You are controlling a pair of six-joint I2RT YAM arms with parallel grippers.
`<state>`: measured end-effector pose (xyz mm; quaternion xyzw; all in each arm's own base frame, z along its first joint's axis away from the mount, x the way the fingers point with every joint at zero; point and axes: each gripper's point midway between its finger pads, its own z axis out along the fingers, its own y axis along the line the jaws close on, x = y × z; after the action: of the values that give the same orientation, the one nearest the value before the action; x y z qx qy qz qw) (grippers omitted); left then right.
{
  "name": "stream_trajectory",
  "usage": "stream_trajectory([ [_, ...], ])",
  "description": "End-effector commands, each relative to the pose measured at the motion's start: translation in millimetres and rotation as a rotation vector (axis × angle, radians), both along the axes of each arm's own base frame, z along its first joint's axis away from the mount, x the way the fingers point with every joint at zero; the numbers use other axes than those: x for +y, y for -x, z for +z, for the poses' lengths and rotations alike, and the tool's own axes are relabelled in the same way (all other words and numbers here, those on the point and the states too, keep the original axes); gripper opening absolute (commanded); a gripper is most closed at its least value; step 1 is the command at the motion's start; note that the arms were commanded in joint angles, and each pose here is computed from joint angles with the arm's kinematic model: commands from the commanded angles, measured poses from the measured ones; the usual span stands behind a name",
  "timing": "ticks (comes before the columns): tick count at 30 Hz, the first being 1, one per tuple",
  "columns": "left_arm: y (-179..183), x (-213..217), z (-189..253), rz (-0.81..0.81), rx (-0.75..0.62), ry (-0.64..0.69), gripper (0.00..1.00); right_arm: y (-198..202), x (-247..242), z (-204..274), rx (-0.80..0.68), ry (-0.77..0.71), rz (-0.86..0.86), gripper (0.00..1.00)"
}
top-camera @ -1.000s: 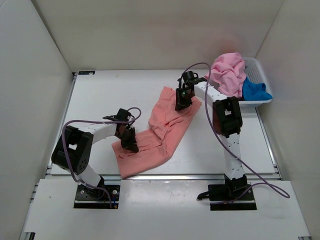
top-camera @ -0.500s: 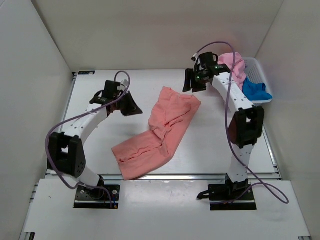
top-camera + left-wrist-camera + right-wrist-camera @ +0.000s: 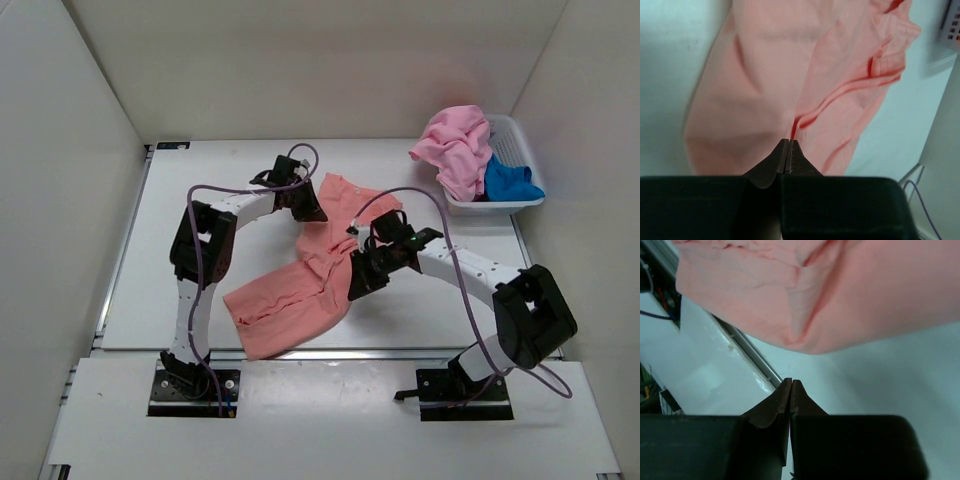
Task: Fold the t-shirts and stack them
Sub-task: Rotate the tshirt 90 degrees
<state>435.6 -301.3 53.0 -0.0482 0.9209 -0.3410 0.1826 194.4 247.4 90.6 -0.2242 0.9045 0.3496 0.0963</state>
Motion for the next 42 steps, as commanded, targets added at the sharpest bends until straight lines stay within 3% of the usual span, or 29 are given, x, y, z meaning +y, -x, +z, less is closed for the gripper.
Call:
stream_trajectory([
  [1,-21.9,-9.8,17.6,0.001,-0.087,-0.042,0.04,1.0,42.1,24.1,-0.105,-0.190,0.089,0.00],
  [5,-29.8,-9.9,-5.5,0.024,-0.086,-0.132,0.03,14.1,66.2,10.0,-0.095,-0.204,0.158,0.00],
  [10,-42.1,1.4,-30.6,0.072,-0.066,-0.223,0.02,21.9,77.9,-28.8,-0.116,-0.073,0.206,0.00],
  [16,-80.1,14.5,-52.1,0.126,-0.060,-0.321,0.02,3.9,22.6,-73.8,-0.105,0.229,0.085,0.00],
  [21,-135.4,16.9,-30.7,0.228,-0.108,-0.284,0.02,-29.6,-30.0,-78.3,-0.134,0.366,-0.036,0.00],
  [26,-157.8,30.8,-35.0,0.320,-0.084,-0.238,0.01,-53.6,-5.6,-38.6,-0.249,0.230,0.017,0.00],
  [34,-165.1,46.8,-25.6,0.354,-0.108,-0.219,0.01,-34.5,97.8,8.5,-0.322,-0.100,0.199,0.00],
  [42,-167.8,56.6,-26.2,0.344,-0.104,-0.220,0.01,-12.1,141.7,-22.2,-0.200,-0.178,0.267,0.01],
])
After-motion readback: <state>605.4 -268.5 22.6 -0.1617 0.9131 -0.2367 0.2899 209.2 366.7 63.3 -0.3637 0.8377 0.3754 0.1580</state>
